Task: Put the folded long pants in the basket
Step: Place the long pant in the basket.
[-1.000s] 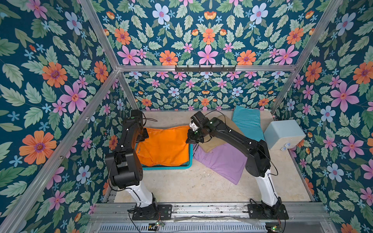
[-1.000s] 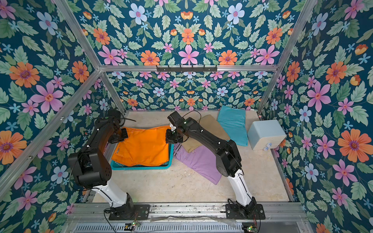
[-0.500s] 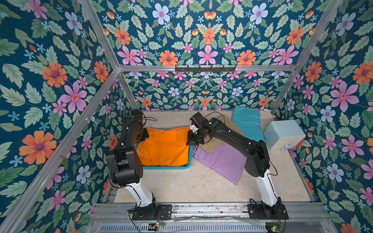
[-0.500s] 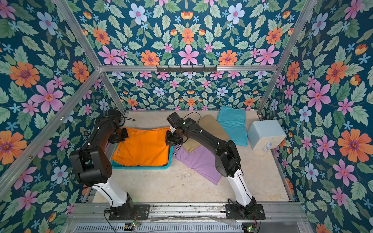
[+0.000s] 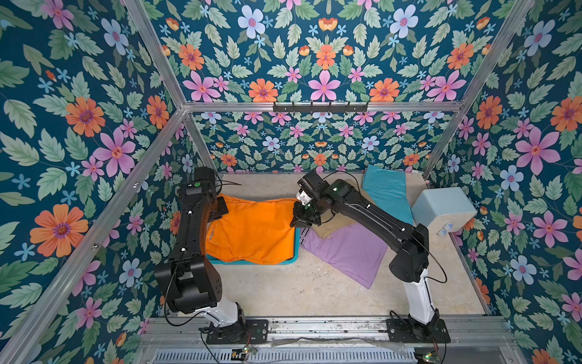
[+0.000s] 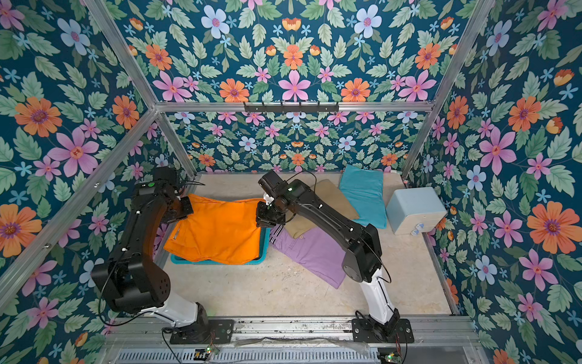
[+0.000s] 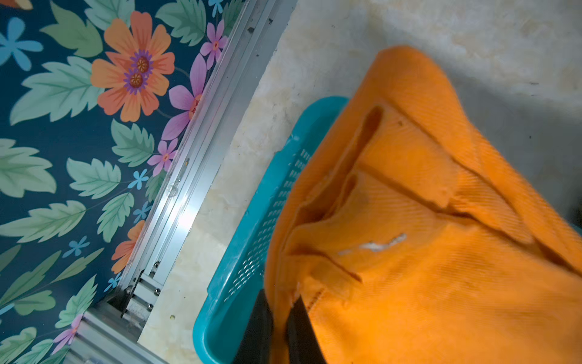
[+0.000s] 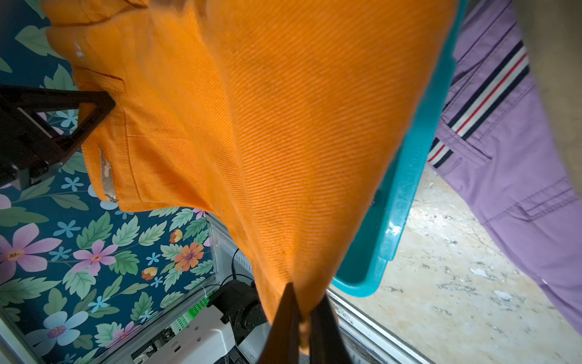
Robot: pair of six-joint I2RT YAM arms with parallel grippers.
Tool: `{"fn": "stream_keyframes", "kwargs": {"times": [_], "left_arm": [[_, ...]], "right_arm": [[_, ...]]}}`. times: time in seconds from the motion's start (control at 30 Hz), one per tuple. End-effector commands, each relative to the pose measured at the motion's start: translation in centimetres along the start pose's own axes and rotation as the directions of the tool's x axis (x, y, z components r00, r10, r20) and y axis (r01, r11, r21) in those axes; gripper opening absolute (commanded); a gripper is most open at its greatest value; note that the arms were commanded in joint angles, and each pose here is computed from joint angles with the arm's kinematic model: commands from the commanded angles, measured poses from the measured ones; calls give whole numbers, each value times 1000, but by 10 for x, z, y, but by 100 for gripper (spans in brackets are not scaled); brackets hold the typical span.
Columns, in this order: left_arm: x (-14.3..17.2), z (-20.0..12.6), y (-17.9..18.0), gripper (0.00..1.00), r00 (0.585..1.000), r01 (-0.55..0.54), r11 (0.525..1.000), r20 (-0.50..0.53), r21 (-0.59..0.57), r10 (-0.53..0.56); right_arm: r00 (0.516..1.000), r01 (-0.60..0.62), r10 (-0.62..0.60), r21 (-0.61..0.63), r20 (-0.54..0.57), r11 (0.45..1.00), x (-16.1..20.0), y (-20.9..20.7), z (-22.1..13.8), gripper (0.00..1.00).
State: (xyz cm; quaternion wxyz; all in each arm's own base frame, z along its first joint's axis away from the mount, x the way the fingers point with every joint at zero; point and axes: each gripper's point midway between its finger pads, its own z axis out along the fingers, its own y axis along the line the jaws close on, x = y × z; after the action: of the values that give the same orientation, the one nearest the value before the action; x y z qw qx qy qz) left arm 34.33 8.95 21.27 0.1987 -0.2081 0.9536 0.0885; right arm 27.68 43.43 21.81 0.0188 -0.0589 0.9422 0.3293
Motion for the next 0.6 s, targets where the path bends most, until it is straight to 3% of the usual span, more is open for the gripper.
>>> {"fn": "stream_keyframes", "kwargs": {"times": [0.0, 0.13, 0.57], "left_arm": [[-9, -13, 7, 0, 998, 2, 1000, 60, -21, 0], [-3, -5, 11, 0, 998, -3, 999, 57, -48, 6], [13, 78, 8, 0, 998, -7, 991, -70, -134, -2]], "right_arm": [[1000, 3, -3, 2, -20, 1000, 10, 0, -12, 0], [1000, -3, 4, 5, -22, 1000, 12, -6, -5, 0], [1000, 10, -6, 140, -28, 990, -12, -38, 50, 0]]}}
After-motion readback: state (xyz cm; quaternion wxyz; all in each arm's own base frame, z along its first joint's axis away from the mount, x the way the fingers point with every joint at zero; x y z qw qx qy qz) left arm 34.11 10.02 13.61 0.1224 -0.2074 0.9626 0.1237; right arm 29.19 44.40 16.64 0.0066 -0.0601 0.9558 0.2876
